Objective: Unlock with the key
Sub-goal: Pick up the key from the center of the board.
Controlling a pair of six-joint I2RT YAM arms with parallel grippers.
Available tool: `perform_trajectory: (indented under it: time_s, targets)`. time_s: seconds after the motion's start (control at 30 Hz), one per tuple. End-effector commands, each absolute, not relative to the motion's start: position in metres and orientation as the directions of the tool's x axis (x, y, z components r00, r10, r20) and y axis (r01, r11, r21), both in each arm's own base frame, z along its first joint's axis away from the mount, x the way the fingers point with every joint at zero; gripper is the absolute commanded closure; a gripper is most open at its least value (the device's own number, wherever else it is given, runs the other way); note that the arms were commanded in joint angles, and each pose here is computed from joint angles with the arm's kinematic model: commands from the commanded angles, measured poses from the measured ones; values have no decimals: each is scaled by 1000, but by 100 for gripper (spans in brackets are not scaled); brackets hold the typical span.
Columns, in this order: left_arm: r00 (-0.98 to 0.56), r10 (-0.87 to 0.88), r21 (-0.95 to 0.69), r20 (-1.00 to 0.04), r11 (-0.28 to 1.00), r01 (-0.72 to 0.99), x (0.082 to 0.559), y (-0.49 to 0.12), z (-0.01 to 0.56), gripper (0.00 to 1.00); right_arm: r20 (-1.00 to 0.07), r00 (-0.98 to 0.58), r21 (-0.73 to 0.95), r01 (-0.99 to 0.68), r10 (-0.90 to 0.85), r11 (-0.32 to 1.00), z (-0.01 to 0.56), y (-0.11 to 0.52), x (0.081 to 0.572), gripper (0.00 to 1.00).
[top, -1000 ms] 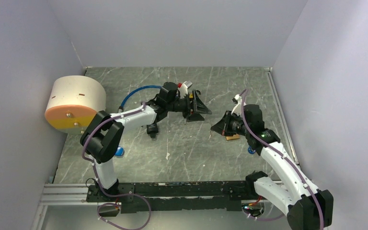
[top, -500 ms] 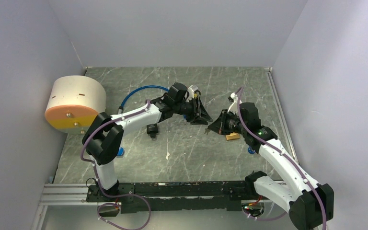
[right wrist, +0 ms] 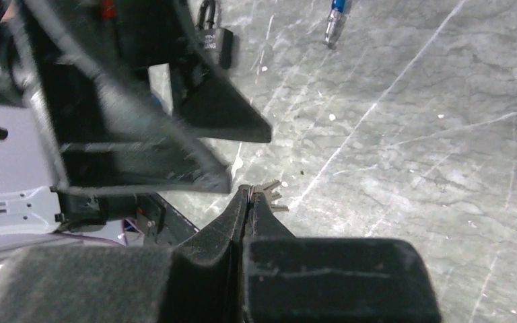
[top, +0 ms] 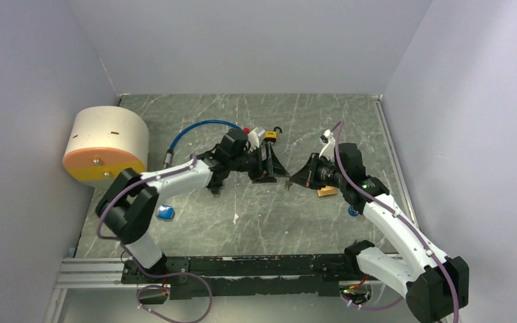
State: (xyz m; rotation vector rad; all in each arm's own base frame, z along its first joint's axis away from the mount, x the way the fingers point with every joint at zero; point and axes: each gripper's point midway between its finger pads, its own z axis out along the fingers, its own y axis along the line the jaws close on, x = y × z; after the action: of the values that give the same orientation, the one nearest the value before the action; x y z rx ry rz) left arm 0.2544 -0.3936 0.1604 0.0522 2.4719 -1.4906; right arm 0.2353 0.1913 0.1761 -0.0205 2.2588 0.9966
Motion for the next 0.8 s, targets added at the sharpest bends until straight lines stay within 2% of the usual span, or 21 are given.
perform_trajectory:
  time_s: [0.0,0.07,0.17,0.23,0.47,0.57,0.7,0.77]
  targets:
    - [-755,-56,-737,-654,275,618,244,-386,233,25,-585,-765,706,-316,269,634,219,206,242,100]
    - [-661,-11,-649,-751,199,734,231,-383,245,26,-569,-781,723,-328,256,608,227,210,238,100]
    - [-564,73,-556,-822,112,824,212,-378,251,27,-556,-798,748,-358,233,559,241,218,230,100]
    - [-542,134,-540,-829,53,840,200,-375,250,27,-542,-814,767,-379,208,517,251,223,223,100]
    - [-460,207,-465,-863,27,885,203,-378,252,33,-521,-842,800,-424,141,424,277,233,204,100]
    - [-461,223,-475,-859,-8,880,199,-381,257,51,-513,-848,803,-418,135,424,279,233,203,100]
    - [-467,221,-486,-856,-38,873,195,-381,264,86,-502,-853,806,-402,141,435,277,233,205,100]
    - [-475,229,-496,-850,-40,868,193,-381,264,97,-501,-853,807,-398,147,437,278,233,206,100]
